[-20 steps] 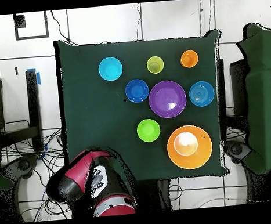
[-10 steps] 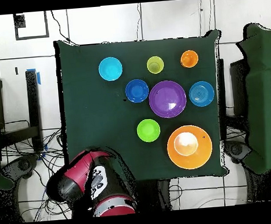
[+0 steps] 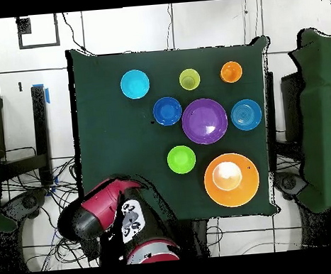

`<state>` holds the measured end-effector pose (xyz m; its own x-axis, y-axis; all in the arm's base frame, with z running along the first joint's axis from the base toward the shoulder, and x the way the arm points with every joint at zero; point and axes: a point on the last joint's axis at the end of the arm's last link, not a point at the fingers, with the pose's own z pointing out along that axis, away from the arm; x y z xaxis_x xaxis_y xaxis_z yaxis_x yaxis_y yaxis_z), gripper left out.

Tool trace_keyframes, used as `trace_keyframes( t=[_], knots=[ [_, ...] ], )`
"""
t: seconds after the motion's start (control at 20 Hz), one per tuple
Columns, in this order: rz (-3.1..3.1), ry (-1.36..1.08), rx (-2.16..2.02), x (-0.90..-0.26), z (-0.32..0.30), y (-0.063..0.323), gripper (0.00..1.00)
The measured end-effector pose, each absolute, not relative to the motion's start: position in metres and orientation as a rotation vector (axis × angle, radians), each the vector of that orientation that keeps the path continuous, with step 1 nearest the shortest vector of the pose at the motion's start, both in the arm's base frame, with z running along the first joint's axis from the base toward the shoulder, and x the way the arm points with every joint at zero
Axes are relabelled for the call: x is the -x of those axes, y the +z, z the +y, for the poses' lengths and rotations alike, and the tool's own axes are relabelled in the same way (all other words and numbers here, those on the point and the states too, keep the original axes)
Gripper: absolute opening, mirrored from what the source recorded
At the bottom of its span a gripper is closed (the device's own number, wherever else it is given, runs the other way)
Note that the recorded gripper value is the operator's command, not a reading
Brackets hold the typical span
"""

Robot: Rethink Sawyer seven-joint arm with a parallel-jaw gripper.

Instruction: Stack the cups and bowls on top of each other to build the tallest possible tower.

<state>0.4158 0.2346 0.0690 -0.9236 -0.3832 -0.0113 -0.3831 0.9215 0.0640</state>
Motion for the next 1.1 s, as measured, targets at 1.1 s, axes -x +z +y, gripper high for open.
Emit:
trace_keyframes(
  t=[1.1],
  knots=[
    [-3.063, -0.125, -0.467, -0.485, 0.213, 0.066, 1.0]
  ],
)
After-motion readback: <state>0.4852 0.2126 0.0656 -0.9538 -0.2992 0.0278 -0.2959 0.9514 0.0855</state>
